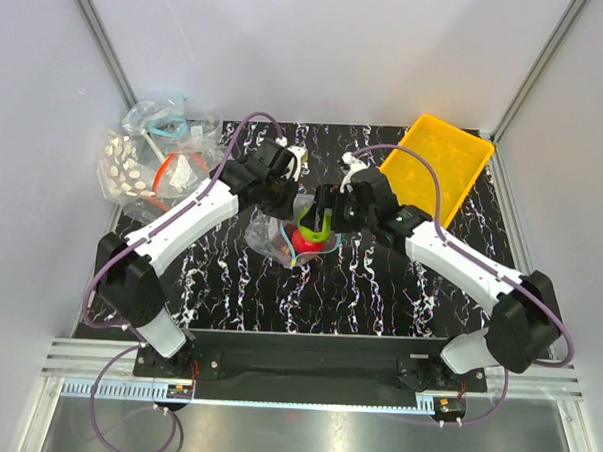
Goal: Place the food in the zip-top bag and seal the zipper
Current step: Place the fake fruit in the zipper food storage bag.
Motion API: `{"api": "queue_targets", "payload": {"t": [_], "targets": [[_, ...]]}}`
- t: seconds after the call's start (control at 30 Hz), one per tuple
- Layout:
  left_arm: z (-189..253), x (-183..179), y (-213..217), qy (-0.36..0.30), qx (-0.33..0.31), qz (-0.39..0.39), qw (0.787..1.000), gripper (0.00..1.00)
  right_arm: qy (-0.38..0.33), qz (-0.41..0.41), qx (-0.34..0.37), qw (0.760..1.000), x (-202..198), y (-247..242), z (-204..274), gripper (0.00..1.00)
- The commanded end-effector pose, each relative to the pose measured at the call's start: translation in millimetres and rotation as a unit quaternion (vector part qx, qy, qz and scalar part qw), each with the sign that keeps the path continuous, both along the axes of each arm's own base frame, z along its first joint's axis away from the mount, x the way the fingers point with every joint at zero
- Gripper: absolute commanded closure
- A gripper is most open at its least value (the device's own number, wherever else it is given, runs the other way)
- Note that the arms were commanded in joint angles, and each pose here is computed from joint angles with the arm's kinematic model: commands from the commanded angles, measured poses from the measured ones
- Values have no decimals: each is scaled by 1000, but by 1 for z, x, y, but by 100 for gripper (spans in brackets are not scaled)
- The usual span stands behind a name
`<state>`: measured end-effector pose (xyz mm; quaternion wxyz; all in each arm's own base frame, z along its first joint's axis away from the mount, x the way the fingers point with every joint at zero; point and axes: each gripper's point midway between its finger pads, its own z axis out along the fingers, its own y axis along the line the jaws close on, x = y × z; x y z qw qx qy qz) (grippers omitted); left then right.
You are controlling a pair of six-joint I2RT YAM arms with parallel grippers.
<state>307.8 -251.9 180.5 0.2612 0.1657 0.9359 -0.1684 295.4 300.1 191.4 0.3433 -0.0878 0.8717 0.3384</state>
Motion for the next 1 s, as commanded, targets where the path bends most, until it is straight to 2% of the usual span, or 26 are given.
{"api": "queue_targets", "payload": {"t": [0.0, 0.03, 0.3, 0.33, 0.37, 0.43, 0.5, 0.6, 0.77, 0.8, 0.83, 0.97], "targets": [[14, 3, -6, -9, -39, -4, 999, 100, -54, -40, 19, 998, 28, 11, 35, 5], [13, 4, -4, -6, -41, -1, 999, 100, -54, -42, 18, 998, 26, 10, 35, 0], [14, 8, 0, 4, -59, 7, 998, 100, -68, -59, 0, 996, 7, -15, 51, 2], [14, 9, 2, 4, -58, 8, 998, 100, -69, -58, -1, 996, 3, -19, 53, 5], [13, 10, 2, 6, -60, 10, 998, 100, -66, -71, -16, 995, 3, -27, 48, 13], [13, 10, 2, 8, -63, 9, 998, 100, -58, -67, -20, 996, -3, -30, 43, 21], [13, 10, 2, 10, -65, 9, 998, 100, -44, -61, -22, 997, -9, -29, 35, 24], [14, 12, 4, 9, -66, 12, 998, 100, -22, -46, -27, 998, -20, -27, 23, 12], [13, 12, 5, 11, -68, 13, 998, 100, -11, -65, -50, 997, -31, -43, 7, 11], [13, 13, 5, 12, -68, 13, 998, 100, -10, -68, -50, 996, -32, -45, 5, 13], [13, 13, 5, 12, -68, 14, 998, 100, -11, -77, -52, 996, -35, -51, 1, 21], [13, 13, 6, 10, -67, 15, 998, 100, -23, -99, -45, 994, -42, -66, 0, 31]]}}
